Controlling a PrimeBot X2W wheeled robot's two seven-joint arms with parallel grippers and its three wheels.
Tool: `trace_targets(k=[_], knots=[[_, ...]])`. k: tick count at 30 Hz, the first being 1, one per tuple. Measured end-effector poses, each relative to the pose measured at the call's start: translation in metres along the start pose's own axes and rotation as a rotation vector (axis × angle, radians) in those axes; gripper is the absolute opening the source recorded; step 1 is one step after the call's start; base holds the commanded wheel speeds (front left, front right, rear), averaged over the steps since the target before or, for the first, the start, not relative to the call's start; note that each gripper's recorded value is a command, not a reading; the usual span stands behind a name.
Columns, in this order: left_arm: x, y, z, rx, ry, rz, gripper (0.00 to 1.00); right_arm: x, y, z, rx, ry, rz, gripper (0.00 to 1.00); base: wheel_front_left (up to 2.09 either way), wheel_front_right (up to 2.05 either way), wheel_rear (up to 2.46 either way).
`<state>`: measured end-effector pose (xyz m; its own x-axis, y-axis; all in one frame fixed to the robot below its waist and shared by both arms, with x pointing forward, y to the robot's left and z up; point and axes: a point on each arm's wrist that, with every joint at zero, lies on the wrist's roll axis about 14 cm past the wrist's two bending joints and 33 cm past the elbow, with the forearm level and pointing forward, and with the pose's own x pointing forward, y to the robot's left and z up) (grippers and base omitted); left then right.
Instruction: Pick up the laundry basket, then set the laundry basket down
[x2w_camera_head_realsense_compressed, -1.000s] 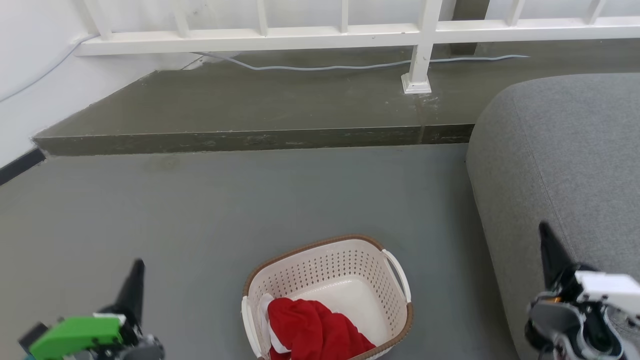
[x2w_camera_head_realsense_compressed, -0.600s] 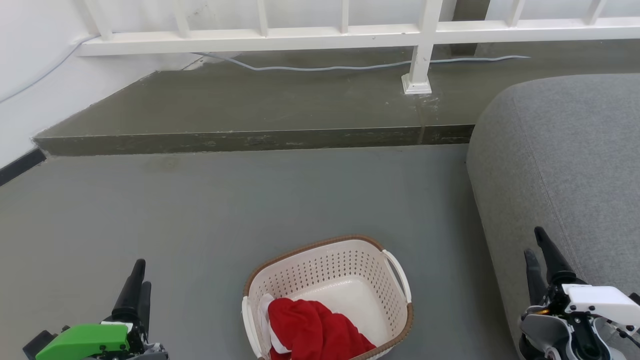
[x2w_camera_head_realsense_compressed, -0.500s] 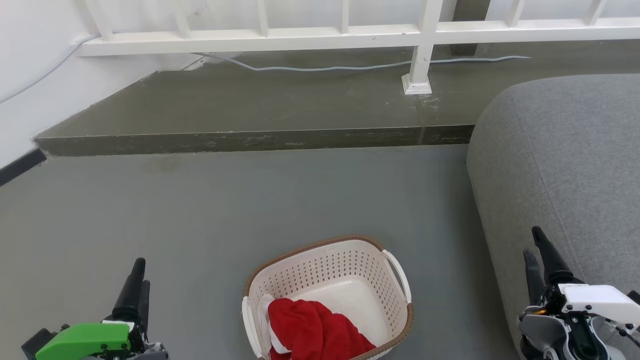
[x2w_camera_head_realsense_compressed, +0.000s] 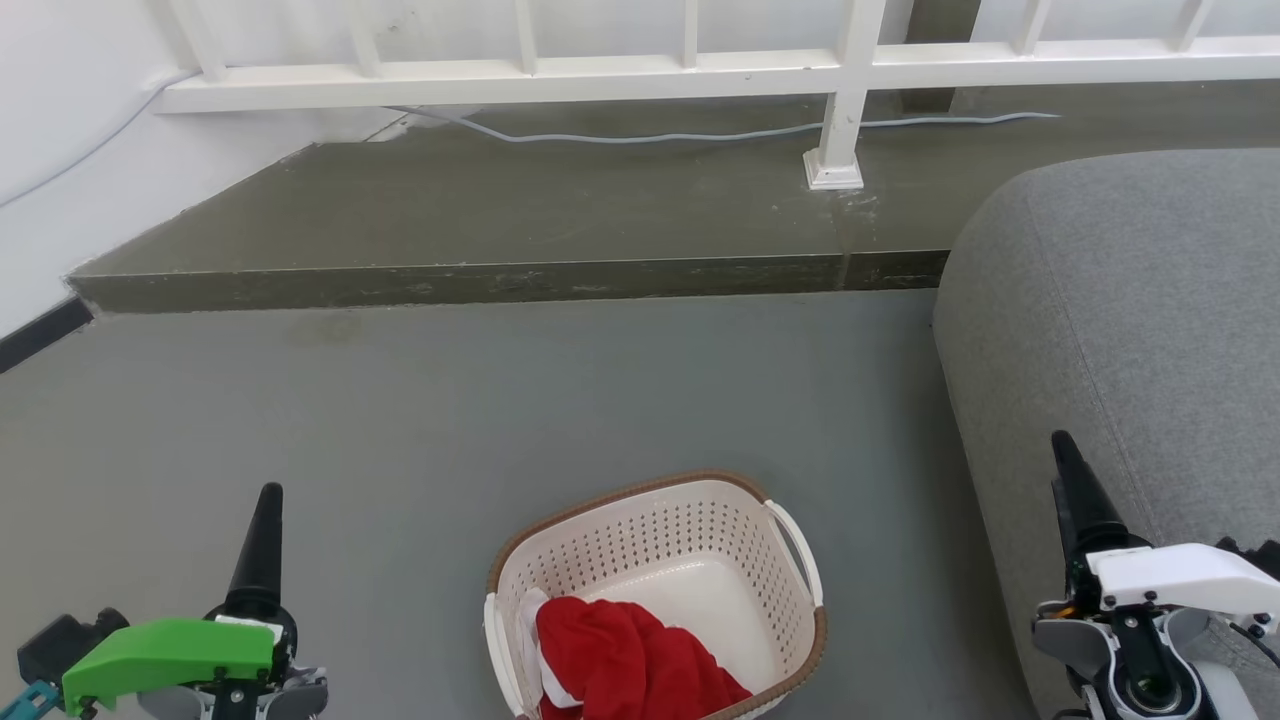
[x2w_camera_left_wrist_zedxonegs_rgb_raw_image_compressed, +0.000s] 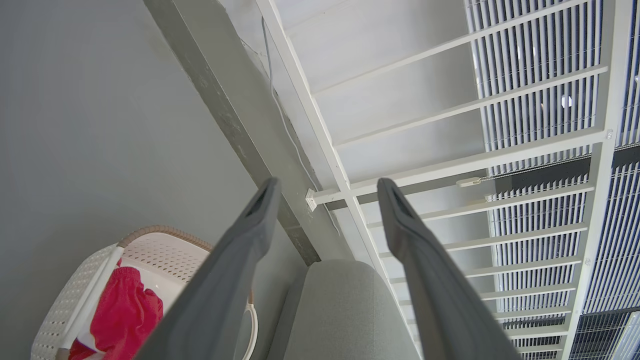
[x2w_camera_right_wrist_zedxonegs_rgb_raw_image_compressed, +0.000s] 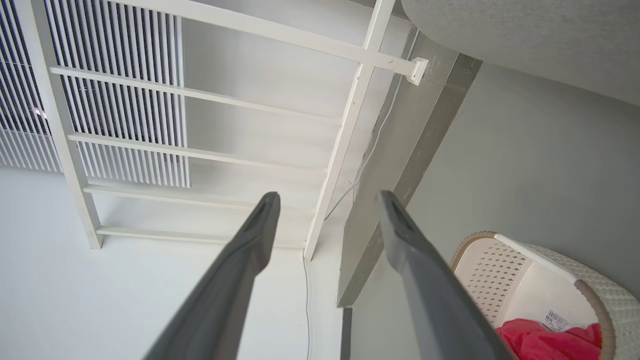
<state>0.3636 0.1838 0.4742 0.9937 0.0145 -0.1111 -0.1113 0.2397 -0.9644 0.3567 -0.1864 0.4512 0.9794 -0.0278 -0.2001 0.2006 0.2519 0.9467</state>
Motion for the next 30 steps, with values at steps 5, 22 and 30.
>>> trace_targets(k=[5, 22, 30], knots=[[0.000, -0.009, -0.002, 0.113, 0.000, -0.026, 1.00, 0.001, 0.007, -0.006, -0.096, 0.011, 0.017, 1.00, 0.00, 0.00, 0.00], [-0.004, -0.021, -0.008, 0.475, -0.006, -0.055, 1.00, 0.001, 0.018, -0.021, -0.408, 0.026, 0.044, 1.00, 0.00, 0.00, 0.00], [-0.006, -0.028, -0.014, 0.638, -0.014, -0.083, 1.00, 0.000, 0.023, -0.026, -0.546, 0.014, 0.059, 1.00, 0.00, 0.00, 0.00]])
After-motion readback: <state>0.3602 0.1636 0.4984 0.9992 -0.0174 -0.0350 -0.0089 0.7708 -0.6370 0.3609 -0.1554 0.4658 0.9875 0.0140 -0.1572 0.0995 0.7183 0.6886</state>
